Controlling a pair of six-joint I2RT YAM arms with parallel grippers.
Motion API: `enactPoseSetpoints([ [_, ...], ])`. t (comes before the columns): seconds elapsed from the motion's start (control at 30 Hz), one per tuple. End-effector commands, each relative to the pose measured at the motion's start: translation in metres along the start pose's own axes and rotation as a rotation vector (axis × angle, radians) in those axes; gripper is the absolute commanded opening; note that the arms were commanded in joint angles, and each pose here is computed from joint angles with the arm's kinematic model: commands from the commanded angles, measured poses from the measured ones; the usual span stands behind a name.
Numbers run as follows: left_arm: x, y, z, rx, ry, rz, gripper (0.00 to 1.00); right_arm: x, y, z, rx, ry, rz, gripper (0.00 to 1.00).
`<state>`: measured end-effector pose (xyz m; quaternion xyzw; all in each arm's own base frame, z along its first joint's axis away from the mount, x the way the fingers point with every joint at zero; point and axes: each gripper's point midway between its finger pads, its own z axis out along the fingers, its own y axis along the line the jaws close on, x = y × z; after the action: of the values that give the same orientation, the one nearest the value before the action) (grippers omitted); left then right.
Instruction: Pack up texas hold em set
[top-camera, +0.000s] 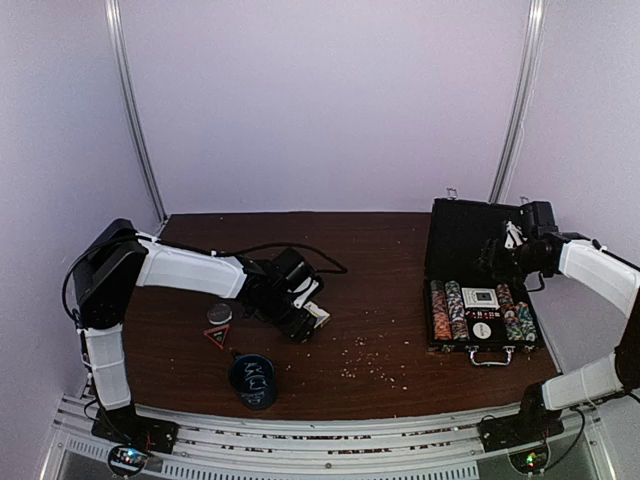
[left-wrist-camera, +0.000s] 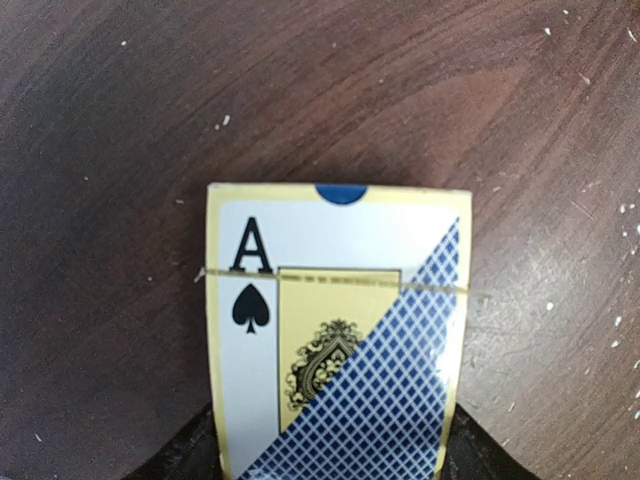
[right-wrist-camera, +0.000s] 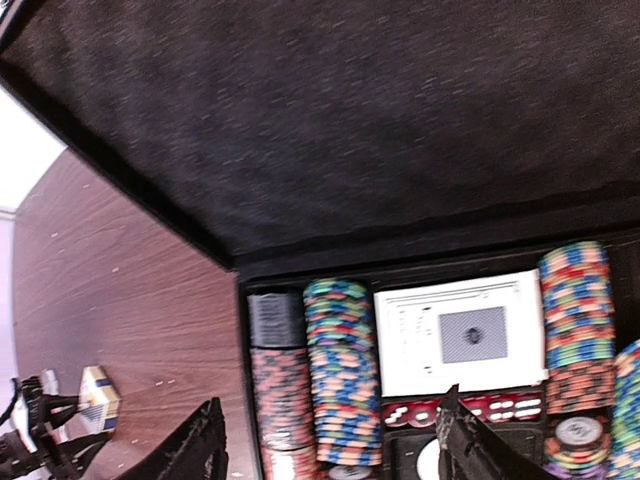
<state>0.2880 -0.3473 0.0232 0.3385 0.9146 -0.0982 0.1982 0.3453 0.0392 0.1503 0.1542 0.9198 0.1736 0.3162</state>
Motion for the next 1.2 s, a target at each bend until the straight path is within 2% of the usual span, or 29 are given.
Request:
enactPoseSetpoints([
  [0.0,-0.034,-0.015,-0.031,0.056,-0.128,-0.018,0.61,0.013,0.030,0.000,-0.132,0.051,0.028,0.70],
  [0.23,-0.082,-0.058,-0.077,0.140,-0.296,0.003,0.58,0.059,0.105,0.007,-0.387,0.235,0.040,0.71],
  [0.47,-0.111,-0.104,-0.106,0.215,-0.386,0.041,0.57,0.062,0.180,-0.014,-0.658,0.267,0.093,0.73],
  [0.67,-0.118,-0.127,-0.122,0.249,-0.431,0.060,0.57,0.083,0.200,-0.008,-0.676,0.334,0.057,0.77],
  [0.9,-0.113,-0.137,-0.122,0.264,-0.435,0.066,0.57,0.113,0.218,-0.004,-0.685,0.426,0.015,0.77],
  [1.17,-0.115,-0.139,-0.123,0.274,-0.458,0.040,0.57,0.142,0.239,-0.001,-0.708,0.513,-0.009,0.59],
])
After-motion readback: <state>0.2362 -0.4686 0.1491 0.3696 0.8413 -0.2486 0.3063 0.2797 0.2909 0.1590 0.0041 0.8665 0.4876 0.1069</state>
